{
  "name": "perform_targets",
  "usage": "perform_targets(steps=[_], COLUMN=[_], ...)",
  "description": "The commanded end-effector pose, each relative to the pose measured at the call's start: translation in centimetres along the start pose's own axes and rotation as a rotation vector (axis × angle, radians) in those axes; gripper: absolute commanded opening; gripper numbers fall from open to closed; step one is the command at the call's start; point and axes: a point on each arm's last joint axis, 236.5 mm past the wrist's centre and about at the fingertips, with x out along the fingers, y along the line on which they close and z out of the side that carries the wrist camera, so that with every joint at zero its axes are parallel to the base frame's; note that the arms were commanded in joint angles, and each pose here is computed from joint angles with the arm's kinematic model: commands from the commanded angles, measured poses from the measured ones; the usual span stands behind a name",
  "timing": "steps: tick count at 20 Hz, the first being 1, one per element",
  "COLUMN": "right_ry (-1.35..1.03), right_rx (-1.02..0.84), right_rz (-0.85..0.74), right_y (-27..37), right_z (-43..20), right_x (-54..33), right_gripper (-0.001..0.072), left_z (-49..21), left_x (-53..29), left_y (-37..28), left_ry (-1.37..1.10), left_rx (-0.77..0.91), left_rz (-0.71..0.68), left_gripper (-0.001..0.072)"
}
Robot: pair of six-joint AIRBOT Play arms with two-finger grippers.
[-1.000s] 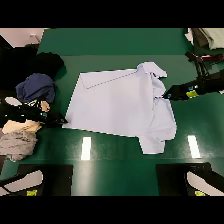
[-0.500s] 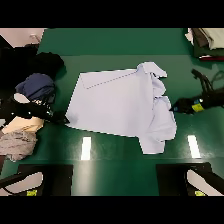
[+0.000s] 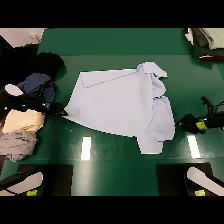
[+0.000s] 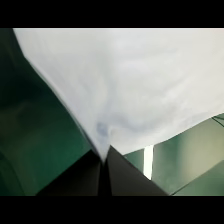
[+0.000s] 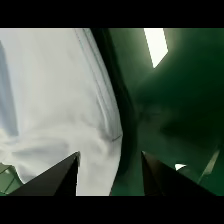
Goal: Fold the shirts.
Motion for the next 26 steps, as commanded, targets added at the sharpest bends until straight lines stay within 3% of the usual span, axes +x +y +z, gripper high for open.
perform_targets(steps=[1, 2, 3, 4, 5, 6, 10, 15, 21, 26], right_ry=[0.035, 0.057, 0.075, 0.08, 0.07, 0.046, -0.2, -0.838, -1.408, -1.711], right_rx=[0.007, -0.009, -0.036, -0.072, -0.092, -0.106, -0.236, -0.525, -0.843, -0.833], right_rz=[0.038, 0.034, 0.027, 0.025, 0.021, 0.019, 0.009, 0.135, 0.02, -0.201], right_y=[0.5, 0.8, 1.0, 1.3, 1.6, 1.9, 6.1, 21.7, 32.1, 32.2], right_z=[0.2, -0.1, -0.4, -0.5, -0.4, -0.1, 3.8, 7.6, -3.3, -11.9], right_x=[2.2, 2.8, 3.3, 3.5, 3.4, 3.0, -4.0, -24.7, -44.4, -52.9], right_gripper=[0.0438, 0.0425, 0.0327, 0.0136, 0.0041, 0.0015, 0.0015, 0.0015, 0.0015, 0.0015], left_z=[-0.1, -0.1, -0.2, -0.2, -0.3, -0.4, 4.4, 11.1, 3.1, -5.4], left_x=[-0.2, -0.2, -0.2, -0.2, -0.2, -0.3, -6.4, -26.5, -47.2, -51.9], left_y=[-0.3, -0.3, -0.3, -0.3, -0.4, -0.5, -3.7, -16.1, -31.9, -38.1], left_ry=[0.008, 0.008, 0.009, 0.013, 0.017, 0.016, -0.155, -0.708, -1.248, -1.448], left_rx=[-0.001, -0.002, -0.002, -0.01, -0.023, -0.023, 0.064, 0.39, 0.734, 0.858], left_rz=[-0.007, -0.007, -0.007, -0.009, -0.01, -0.011, 0.017, 0.091, 0.129, 0.023], left_gripper=[0.0022, 0.0022, 0.0022, 0.0022, 0.0021, 0.0021, 0.0021, 0.0021, 0.0021, 0.0021])
